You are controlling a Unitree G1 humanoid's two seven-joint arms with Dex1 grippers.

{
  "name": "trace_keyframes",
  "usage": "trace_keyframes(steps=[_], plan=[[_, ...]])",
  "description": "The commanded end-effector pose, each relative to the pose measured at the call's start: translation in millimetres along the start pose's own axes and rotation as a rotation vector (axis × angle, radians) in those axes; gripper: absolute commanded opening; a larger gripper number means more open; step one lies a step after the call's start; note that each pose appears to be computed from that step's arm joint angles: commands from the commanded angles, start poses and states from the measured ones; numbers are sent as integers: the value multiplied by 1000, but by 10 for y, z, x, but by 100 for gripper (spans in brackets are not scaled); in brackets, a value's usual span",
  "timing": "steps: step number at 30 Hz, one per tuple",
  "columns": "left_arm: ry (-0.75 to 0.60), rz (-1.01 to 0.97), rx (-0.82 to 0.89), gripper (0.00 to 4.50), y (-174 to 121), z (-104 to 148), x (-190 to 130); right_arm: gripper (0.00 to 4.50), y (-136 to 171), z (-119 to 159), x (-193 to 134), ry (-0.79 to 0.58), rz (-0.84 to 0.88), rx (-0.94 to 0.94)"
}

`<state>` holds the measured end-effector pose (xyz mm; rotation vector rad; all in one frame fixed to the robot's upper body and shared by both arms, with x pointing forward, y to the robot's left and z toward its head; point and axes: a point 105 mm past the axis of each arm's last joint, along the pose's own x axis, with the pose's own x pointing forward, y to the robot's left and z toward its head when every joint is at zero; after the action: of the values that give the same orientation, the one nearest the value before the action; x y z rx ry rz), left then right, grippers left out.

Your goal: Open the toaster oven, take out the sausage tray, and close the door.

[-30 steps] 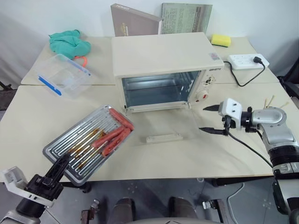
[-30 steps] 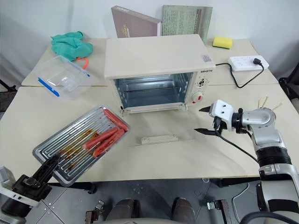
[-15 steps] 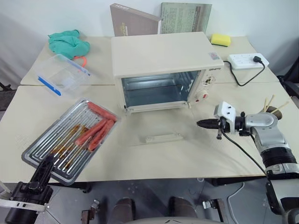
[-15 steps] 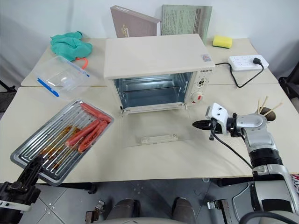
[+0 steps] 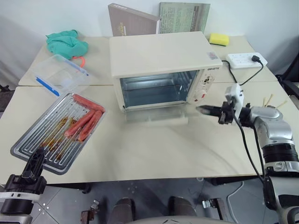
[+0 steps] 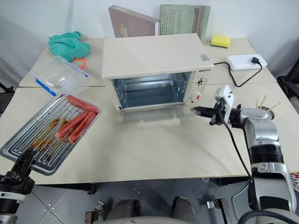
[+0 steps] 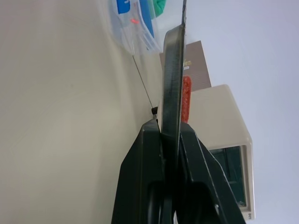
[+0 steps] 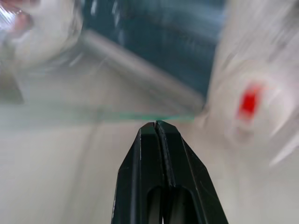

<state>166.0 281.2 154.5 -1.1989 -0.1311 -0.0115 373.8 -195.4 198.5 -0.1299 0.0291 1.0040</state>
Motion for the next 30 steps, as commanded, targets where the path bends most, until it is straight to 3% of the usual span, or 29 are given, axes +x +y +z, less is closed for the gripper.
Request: trace_keyframes(steps=[1, 16, 24, 30], plan=[[-3, -29, 18, 0, -70, 49, 23, 3, -26, 287, 48, -92, -27, -54], [50, -20, 16, 0, -37, -38, -34, 3, -112, 700, 288, -233, -107, -126], [179, 7, -11, 0, 47, -253, -231, 3, 26, 537, 86, -130, 0, -123], [377, -42, -27, 0, 20, -498, -252, 3, 194, 297, -124, 45, 131, -99]])
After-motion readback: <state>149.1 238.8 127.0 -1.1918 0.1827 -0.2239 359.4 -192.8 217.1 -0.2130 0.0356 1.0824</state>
